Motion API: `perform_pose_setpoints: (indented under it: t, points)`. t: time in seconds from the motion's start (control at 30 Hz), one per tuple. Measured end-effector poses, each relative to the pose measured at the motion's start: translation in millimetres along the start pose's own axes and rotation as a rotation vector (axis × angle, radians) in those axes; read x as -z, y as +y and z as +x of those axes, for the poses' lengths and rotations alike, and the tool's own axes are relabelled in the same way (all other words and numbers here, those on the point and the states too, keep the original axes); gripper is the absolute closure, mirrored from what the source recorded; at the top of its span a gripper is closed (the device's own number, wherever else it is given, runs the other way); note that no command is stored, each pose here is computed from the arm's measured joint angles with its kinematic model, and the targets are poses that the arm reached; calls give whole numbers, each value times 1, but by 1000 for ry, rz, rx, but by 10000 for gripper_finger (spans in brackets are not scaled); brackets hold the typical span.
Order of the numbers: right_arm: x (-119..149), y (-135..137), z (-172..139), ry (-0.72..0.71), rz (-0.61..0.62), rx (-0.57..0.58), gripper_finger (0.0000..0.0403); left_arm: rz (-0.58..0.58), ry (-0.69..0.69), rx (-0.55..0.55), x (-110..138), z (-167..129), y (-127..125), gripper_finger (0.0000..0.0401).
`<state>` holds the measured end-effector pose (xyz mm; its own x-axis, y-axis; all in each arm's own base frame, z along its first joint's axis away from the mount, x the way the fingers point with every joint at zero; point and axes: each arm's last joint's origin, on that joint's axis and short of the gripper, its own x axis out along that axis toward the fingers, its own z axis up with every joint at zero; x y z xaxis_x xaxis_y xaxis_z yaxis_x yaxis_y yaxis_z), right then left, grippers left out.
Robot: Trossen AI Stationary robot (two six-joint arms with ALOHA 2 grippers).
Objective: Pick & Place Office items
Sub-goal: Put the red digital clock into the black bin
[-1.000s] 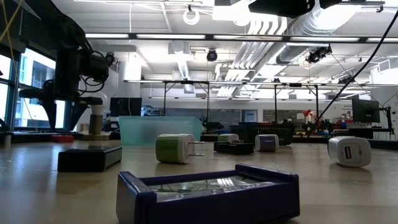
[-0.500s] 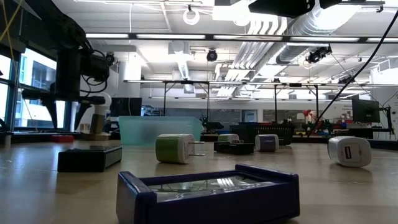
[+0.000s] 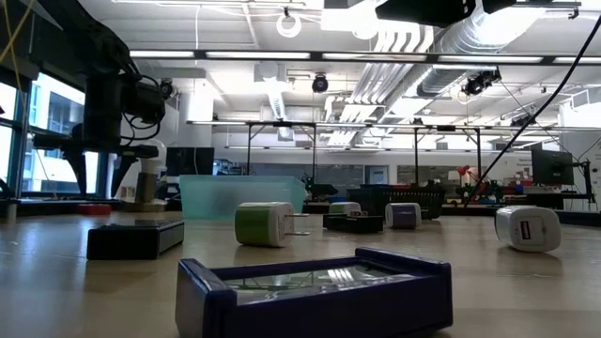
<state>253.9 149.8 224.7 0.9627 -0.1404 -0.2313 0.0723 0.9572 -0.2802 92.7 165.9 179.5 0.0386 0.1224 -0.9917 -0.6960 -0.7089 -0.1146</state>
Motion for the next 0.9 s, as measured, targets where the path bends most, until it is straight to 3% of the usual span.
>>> perform_pose_setpoints:
  t: [0.63,0.9]
  points:
    - [0,0,0,0,-1,0,38,-125,-19,-72,1,0,6,206]
    - [0,0,0,0,-1,0,38,-117,-21,-67,1,0,6,206]
